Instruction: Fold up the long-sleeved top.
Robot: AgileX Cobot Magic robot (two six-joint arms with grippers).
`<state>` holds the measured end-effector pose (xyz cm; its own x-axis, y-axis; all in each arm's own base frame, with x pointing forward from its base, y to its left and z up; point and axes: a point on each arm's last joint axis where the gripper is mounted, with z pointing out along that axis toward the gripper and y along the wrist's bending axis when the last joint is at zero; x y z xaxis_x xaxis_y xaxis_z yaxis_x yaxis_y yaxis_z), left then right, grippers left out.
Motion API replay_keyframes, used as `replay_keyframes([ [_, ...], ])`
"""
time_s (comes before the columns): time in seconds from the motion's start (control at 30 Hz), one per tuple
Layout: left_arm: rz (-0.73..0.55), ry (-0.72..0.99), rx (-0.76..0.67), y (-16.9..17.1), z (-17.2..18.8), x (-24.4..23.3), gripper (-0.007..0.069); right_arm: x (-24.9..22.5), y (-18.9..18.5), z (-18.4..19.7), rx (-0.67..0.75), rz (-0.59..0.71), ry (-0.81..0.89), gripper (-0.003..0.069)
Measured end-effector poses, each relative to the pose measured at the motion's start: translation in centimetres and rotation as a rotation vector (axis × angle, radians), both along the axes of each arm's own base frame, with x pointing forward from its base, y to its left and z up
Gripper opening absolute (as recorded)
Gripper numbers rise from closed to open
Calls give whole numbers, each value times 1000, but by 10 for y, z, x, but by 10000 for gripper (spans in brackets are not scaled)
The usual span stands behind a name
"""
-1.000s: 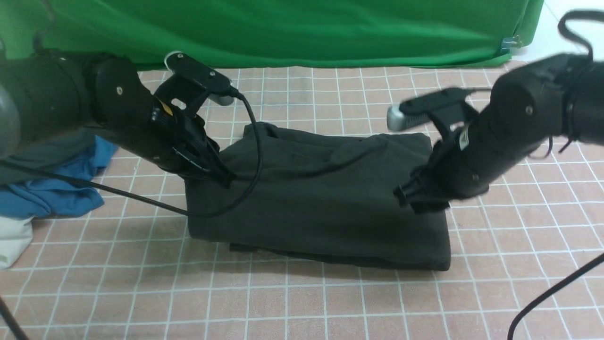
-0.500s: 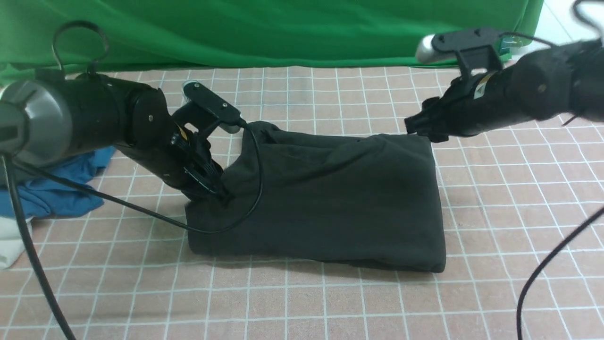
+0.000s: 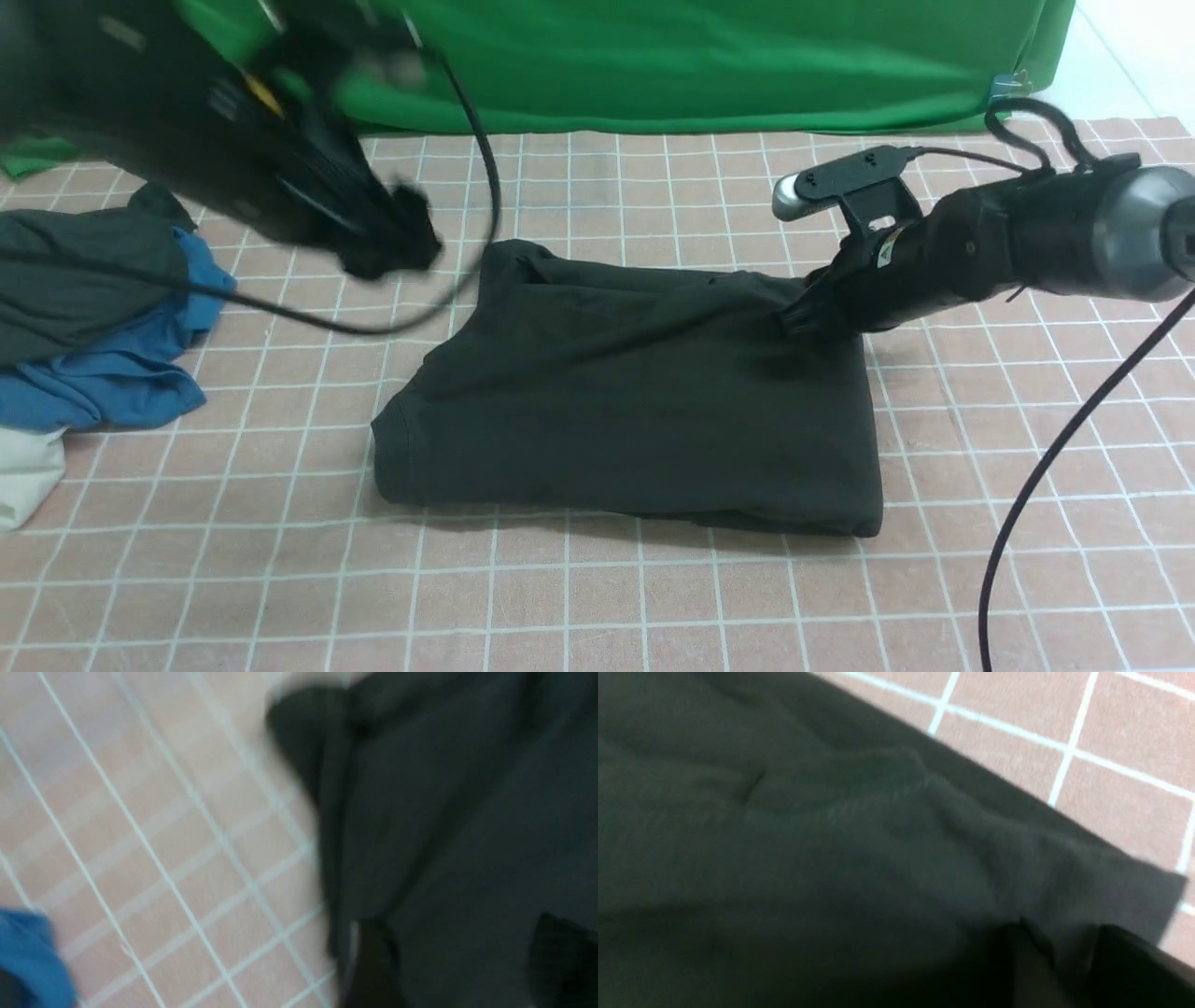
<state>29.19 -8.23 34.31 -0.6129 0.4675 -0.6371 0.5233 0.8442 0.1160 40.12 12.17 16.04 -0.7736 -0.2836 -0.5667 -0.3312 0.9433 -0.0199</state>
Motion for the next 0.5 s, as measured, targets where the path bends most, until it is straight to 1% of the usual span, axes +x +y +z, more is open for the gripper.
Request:
replay_keyframes([
  [0.03, -3, -18, -3, 1, 6, -4, 311, -1, 0, 2, 0, 1, -1, 236],
  [0.07, -17, -87, -10, 5, 28, -24, 202, -7, -2, 22, -3, 8, -5, 236],
  [0.1, -18, -95, -11, 6, 30, -26, 188, -8, -2, 25, -2, 8, -9, 236],
  [0.13, -19, -133, -19, 8, 40, -36, 120, -14, -4, 40, -3, 12, -19, 236],
  [0.17, -18, -211, -36, 14, 55, -56, 60, -25, -7, 63, 0, 23, -44, 233],
  [0.2, -14, -258, -47, 17, 61, -69, 34, -38, -11, 79, 4, 25, -61, 223],
  [0.23, -13, -278, -52, 18, 65, -75, 31, -40, -12, 85, 6, 25, -68, 220],
  [0.27, -5, -357, -82, 24, 70, -97, 20, -61, -18, 104, 13, 25, -92, 188],
  [0.33, 10, -460, -128, 31, 69, -126, 18, -92, -27, 127, 29, 17, -125, 133],
  [0.4, 28, -544, -169, 37, 57, -150, 18, -123, -36, 139, 51, 2, -155, 75],
  [0.43, 36, -583, -187, 40, 52, -160, 18, -139, -42, 143, 57, -1, -165, 60],
  [0.47, 51, -659, -219, 45, 44, -177, 18, -159, -48, 147, 73, -16, -173, 36],
  [0.5, 56, -669, -226, 47, 33, -183, 18, -172, -51, 148, 82, -23, -179, 32],
])
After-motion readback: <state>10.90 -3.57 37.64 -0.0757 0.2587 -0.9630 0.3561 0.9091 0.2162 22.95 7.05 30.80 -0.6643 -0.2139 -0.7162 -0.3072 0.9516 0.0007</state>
